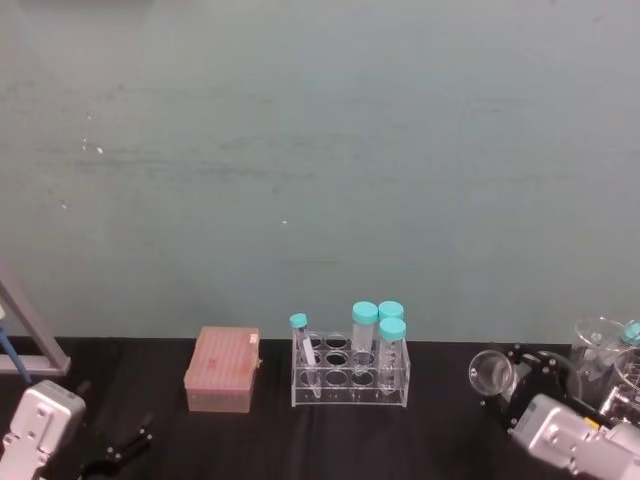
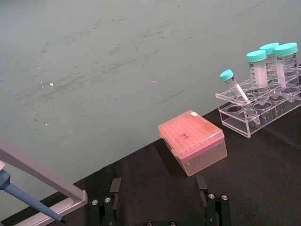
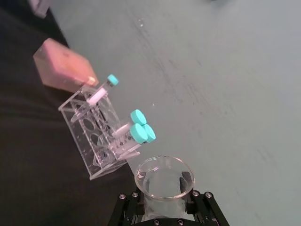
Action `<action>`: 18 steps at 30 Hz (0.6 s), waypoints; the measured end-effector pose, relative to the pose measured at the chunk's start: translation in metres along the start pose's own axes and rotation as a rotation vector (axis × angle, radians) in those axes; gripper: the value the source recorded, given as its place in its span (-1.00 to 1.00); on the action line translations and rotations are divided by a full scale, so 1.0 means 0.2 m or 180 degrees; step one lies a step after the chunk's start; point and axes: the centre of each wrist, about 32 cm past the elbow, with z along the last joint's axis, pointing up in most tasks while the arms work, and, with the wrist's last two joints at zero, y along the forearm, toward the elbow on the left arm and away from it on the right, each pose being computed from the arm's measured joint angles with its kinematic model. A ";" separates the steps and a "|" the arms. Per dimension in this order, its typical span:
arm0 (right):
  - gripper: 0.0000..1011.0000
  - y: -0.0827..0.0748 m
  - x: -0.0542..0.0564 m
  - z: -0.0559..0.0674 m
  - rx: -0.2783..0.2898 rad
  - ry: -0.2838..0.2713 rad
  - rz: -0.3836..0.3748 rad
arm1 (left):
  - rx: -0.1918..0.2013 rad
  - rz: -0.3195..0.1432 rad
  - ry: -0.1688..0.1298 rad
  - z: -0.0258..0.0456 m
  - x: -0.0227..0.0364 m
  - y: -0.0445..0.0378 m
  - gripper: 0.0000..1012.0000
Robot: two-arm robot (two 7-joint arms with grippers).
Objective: Pick up the beaker with the right gripper, shake it three times, and then put it down.
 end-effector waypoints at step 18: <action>-0.11 0.01 0.04 0.05 0.0008 0.2765 0.0063 | 0.0000 0.0000 0.0000 0.000 0.000 0.000 0.98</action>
